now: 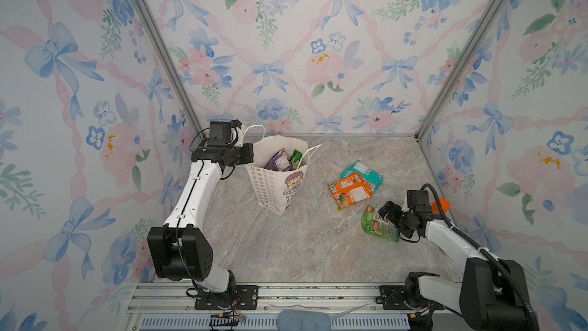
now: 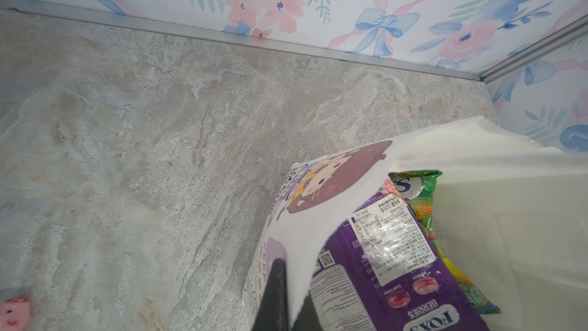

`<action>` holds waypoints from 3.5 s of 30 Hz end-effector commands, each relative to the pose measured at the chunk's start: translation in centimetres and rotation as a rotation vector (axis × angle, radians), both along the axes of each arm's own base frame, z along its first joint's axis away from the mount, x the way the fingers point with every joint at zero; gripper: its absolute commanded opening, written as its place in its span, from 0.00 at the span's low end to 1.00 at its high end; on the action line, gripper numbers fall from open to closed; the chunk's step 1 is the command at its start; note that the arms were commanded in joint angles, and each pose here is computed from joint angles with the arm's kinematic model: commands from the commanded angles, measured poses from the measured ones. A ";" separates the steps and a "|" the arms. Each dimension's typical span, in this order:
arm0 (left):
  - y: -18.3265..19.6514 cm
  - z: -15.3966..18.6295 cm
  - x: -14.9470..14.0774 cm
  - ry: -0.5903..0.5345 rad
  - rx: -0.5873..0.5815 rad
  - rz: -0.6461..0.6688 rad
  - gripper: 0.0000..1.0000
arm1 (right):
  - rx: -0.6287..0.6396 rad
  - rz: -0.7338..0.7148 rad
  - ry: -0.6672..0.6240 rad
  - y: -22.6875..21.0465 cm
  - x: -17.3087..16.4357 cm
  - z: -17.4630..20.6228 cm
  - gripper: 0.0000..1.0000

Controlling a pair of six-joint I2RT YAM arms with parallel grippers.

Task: Place the snacks into the paper bag
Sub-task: Move the snack to the middle-right of the table, then rotate the snack at the center of the table, then pick up the snack at the center of the table.

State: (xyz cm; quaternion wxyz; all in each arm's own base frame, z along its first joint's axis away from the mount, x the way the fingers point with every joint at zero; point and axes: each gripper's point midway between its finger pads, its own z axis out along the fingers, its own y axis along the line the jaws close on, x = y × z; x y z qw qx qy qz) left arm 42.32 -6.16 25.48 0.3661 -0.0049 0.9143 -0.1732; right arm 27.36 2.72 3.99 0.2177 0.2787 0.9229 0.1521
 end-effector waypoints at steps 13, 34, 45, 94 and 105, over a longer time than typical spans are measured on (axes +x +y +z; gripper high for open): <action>-0.3 1.5 0.5 -0.062 -0.008 -0.009 0.00 | 0.056 0.380 -0.027 11.9 0.9 4.6 0.98; -0.4 1.1 0.6 -0.054 -0.005 -0.011 0.00 | -0.193 0.523 0.145 6.2 4.0 1.1 0.83; -0.3 1.1 0.6 -0.053 -0.003 -0.010 0.00 | -0.050 0.545 0.172 9.4 1.8 -1.0 0.79; -0.5 1.2 0.5 -0.057 -0.002 -0.014 0.00 | -0.127 0.679 0.187 17.4 -0.9 -3.1 0.00; -0.5 1.2 0.5 -0.057 -0.002 -0.014 0.00 | -0.029 0.647 -0.044 19.2 0.9 5.3 0.00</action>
